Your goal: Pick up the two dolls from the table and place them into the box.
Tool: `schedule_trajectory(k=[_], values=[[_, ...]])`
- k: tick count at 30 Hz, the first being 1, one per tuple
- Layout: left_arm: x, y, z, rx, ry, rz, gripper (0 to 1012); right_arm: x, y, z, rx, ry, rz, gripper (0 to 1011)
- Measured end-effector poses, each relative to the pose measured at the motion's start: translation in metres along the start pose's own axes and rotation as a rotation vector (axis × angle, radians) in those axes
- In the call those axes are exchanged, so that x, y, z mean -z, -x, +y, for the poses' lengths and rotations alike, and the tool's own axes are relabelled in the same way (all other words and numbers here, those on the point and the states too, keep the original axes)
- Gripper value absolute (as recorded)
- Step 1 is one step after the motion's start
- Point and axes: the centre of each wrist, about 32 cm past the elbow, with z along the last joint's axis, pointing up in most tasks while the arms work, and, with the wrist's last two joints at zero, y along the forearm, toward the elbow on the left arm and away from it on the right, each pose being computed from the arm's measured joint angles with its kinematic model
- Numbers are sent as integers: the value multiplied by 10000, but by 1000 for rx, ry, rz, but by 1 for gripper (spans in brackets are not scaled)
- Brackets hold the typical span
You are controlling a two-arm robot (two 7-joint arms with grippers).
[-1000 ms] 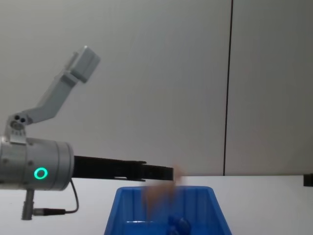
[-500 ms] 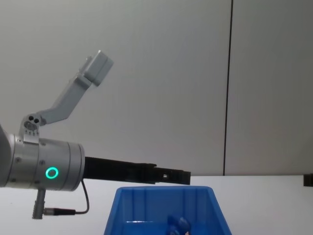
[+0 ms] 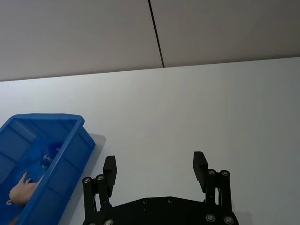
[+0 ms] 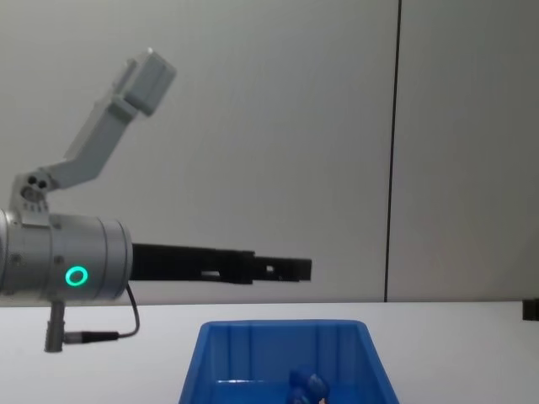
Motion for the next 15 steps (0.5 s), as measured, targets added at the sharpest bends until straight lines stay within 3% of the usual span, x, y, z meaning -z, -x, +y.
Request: schedule_trajectory(k=[15], values=[[-40,167,233,-177,158,-140,1001,0,0,0,0,0,0,1001]])
